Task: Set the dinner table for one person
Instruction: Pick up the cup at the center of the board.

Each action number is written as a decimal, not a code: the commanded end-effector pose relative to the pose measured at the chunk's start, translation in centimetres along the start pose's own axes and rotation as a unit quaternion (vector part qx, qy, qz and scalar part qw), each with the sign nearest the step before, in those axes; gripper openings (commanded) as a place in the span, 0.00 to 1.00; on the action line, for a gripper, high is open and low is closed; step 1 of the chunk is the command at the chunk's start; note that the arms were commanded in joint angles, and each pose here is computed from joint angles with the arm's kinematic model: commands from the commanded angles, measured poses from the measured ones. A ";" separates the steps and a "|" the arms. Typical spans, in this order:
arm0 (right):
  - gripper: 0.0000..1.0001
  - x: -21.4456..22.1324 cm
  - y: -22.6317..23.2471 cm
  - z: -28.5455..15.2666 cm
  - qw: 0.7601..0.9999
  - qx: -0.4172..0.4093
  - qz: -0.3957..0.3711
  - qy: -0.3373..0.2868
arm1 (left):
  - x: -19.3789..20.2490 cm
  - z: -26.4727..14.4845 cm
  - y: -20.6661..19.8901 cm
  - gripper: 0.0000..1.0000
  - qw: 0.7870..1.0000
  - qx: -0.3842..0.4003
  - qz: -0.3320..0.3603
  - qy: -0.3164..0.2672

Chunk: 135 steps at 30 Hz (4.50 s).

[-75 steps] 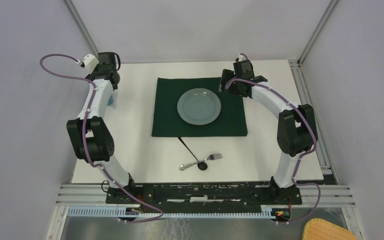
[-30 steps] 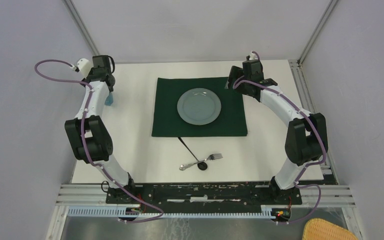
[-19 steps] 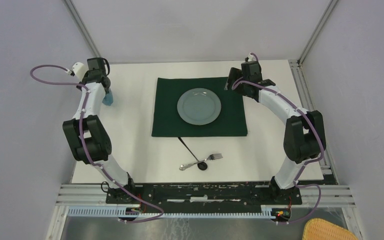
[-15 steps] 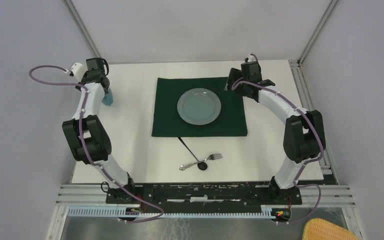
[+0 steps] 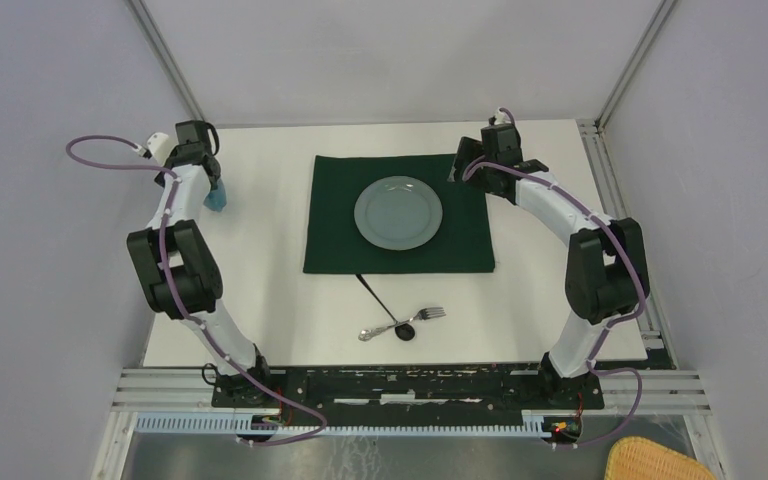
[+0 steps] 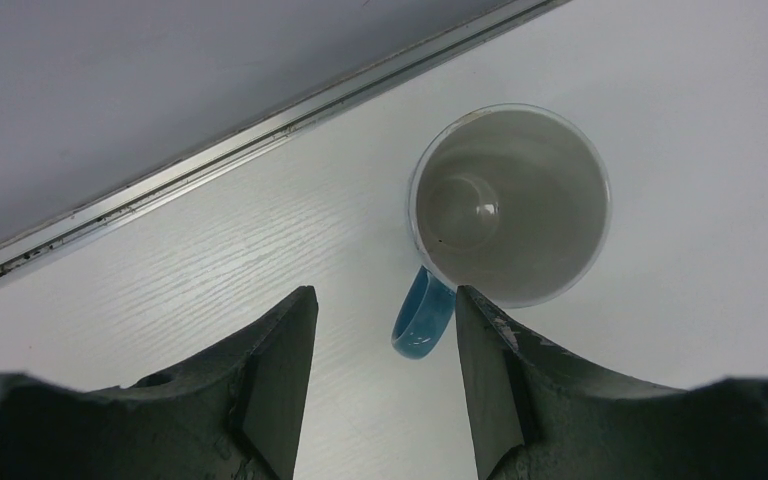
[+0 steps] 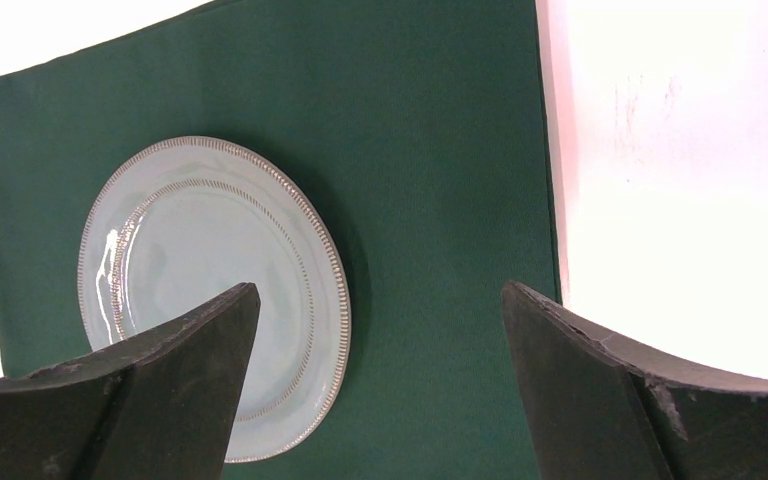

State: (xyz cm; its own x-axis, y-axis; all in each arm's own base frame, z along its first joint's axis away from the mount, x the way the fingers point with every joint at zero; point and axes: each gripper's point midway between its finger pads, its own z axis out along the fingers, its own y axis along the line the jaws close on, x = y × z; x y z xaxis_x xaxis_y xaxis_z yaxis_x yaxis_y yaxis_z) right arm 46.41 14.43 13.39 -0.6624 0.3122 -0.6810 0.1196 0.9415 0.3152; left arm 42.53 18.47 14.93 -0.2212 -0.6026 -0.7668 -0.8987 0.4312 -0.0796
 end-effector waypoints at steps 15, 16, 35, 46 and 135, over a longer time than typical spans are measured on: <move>0.96 0.1 -0.7 1.2 1.000 0.014 0.000 -0.003 | 0.7 3.1 -0.7 0.60 1.000 -0.003 -0.024 0.006; 0.96 0.2 -0.8 1.3 1.000 0.015 0.000 -0.002 | 0.6 3.1 -0.8 0.60 1.000 -0.002 -0.025 0.006; 0.95 0.4 -0.6 2.4 1.000 0.016 0.006 0.008 | -2.5 1.7 -1.6 0.57 0.998 0.023 -0.060 -0.017; 0.95 0.6 -0.6 2.6 1.000 0.013 0.004 0.012 | -2.8 1.8 -1.8 0.56 0.998 0.024 -0.057 -0.023; 0.91 1.8 -0.3 3.4 1.000 0.011 -0.001 0.027 | -1.0 -5.3 -16.0 0.02 0.972 0.232 0.034 0.025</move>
State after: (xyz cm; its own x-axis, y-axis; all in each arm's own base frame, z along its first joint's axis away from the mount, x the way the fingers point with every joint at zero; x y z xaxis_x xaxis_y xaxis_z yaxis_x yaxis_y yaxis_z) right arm 46.53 14.86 7.52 -0.7435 0.2979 -0.5987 0.1506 0.9469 0.2841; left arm 52.68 11.60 16.04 -0.3311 -0.6282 -0.7041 -0.7050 0.6606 -0.2579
